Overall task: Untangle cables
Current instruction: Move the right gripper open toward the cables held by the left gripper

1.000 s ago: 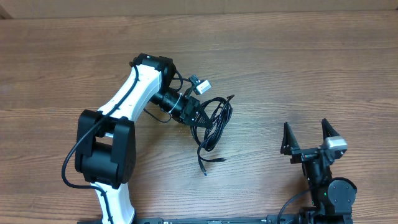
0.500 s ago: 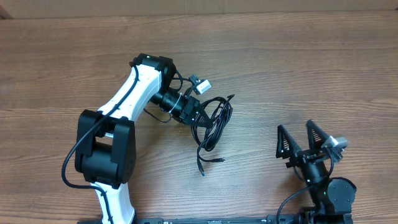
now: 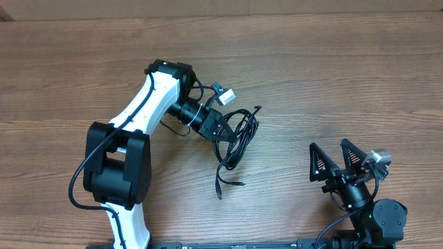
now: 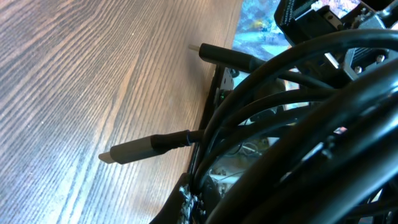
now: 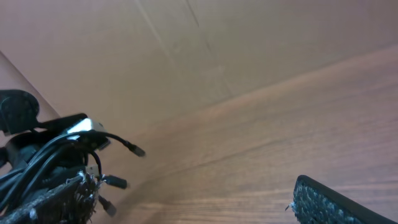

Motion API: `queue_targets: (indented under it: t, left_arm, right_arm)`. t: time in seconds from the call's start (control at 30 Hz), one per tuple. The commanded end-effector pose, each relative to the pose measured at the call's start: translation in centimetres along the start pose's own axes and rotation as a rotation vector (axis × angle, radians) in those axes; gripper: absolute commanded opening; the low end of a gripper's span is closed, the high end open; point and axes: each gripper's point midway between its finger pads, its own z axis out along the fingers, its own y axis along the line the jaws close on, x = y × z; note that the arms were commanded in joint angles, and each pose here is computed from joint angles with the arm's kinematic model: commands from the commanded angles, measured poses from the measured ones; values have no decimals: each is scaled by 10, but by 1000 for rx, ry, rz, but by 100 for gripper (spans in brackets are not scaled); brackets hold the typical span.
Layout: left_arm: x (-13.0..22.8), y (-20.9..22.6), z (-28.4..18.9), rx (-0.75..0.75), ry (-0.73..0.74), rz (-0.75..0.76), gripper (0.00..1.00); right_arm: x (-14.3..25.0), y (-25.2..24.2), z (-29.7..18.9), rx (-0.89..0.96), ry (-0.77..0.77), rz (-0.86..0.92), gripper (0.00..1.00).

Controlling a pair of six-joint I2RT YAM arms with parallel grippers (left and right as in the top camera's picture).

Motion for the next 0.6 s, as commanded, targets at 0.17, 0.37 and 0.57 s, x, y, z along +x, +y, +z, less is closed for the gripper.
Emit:
queue_targets:
  t: [0.17,0.37,0.57]
  left_arm:
    - [-11,-4,-1,22,-32,95,4]
    - [-13,-1,-1,13,-37,113,4]
    - [-15,5,-2,-14,-34,141,4]
  right_arm:
    - [-18,11,0,16,57,8,100]
    - [-18,18,6,22,174,47,100]
    - [-18,48,9,-111,297,87,100]
